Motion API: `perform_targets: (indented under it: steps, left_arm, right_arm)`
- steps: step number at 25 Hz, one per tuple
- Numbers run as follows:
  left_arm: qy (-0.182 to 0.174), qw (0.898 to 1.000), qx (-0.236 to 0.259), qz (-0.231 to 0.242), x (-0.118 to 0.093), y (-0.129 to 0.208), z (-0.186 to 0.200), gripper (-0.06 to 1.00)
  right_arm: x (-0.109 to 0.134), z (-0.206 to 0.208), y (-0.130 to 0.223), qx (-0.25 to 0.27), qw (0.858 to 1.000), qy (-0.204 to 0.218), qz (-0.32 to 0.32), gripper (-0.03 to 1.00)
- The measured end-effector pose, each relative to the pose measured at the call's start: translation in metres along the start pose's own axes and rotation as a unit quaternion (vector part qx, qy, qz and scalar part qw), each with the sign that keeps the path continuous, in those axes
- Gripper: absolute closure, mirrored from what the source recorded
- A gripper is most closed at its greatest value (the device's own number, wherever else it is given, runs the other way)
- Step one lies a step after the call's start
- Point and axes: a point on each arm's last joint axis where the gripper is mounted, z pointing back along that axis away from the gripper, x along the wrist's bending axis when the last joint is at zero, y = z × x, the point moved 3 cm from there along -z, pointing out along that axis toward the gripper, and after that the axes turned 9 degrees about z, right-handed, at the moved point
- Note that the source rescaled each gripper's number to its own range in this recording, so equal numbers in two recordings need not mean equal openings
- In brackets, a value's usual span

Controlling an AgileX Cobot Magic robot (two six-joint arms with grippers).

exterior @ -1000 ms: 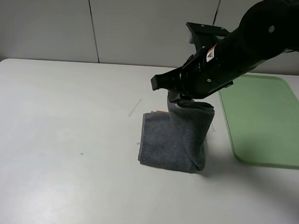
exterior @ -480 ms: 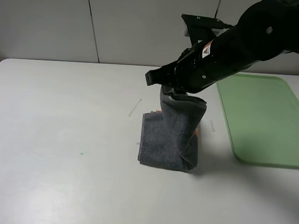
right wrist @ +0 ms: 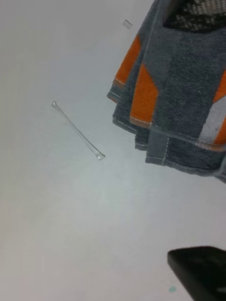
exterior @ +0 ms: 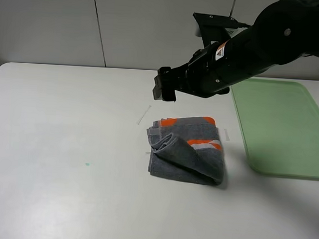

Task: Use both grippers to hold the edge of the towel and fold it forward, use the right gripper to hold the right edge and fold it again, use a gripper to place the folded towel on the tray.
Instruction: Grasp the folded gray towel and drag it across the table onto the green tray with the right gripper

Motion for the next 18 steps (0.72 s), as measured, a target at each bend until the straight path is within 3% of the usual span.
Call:
perform_targets:
  steps: [9,14,18]
  left_arm:
    - [0.000,1.000,0.000,0.000,0.000,0.000,0.000,-0.06]
    - [0.000,1.000,0.000,0.000,0.000,0.000,0.000,-0.06]
    - [0.000,1.000,0.000,0.000,0.000,0.000,0.000,-0.06]
  right_arm:
    - [0.000,0.000,0.008,0.030,1.000,0.000,-0.007,-0.03]
    - [-0.006,-0.009,0.043,0.068,0.998,0.008,-0.009,-0.03]
    - [-0.010,-0.015,0.058,0.060,0.998,0.013,-0.014,-0.03]
